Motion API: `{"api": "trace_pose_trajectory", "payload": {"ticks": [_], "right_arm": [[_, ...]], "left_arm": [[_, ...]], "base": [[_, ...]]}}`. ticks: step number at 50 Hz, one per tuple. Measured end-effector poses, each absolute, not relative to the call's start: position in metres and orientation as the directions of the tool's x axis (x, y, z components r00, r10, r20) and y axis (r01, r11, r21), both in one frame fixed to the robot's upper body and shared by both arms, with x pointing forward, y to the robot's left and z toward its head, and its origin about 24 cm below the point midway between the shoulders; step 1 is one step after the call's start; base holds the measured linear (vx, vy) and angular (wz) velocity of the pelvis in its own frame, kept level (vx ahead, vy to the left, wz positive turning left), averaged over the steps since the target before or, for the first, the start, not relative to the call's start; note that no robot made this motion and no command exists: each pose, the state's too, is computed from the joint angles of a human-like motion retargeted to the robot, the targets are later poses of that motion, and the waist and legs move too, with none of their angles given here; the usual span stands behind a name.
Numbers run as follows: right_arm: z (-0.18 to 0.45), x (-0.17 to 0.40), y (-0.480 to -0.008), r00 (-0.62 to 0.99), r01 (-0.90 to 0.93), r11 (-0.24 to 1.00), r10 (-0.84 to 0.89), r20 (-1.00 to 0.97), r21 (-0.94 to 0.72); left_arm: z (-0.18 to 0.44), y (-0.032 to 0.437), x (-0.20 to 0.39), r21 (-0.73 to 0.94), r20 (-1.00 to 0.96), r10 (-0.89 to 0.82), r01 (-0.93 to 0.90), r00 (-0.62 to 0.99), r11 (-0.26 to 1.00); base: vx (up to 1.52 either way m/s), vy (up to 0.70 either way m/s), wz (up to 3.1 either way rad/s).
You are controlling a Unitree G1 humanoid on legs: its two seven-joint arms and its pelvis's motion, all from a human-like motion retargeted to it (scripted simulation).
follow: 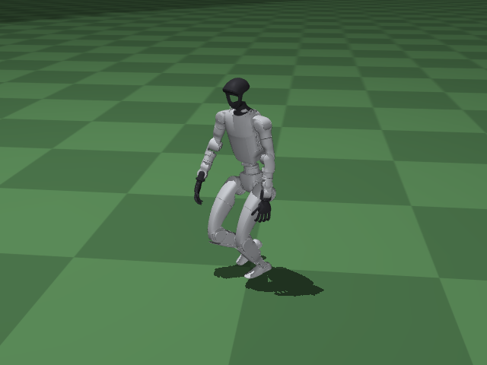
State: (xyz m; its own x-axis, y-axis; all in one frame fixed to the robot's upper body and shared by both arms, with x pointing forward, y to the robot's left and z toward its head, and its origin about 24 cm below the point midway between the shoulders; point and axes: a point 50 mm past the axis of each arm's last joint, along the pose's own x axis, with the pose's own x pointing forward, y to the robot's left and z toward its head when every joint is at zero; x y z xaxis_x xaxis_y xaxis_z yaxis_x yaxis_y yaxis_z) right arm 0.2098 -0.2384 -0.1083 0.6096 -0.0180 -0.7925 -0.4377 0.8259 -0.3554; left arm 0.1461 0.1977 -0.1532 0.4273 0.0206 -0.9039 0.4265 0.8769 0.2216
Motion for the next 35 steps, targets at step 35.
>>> {"api": "trace_pose_trajectory", "payload": {"ticks": [35], "right_arm": [[-0.1, 0.236, -0.204, 0.675, -0.348, 0.899, 0.043, -0.737, -0.266]], "left_arm": [[-0.163, 0.208, 0.112, 0.149, -0.95, 0.014, 0.414, 0.312, 0.898]], "base": [[0.02, 0.0, -0.17]]}}
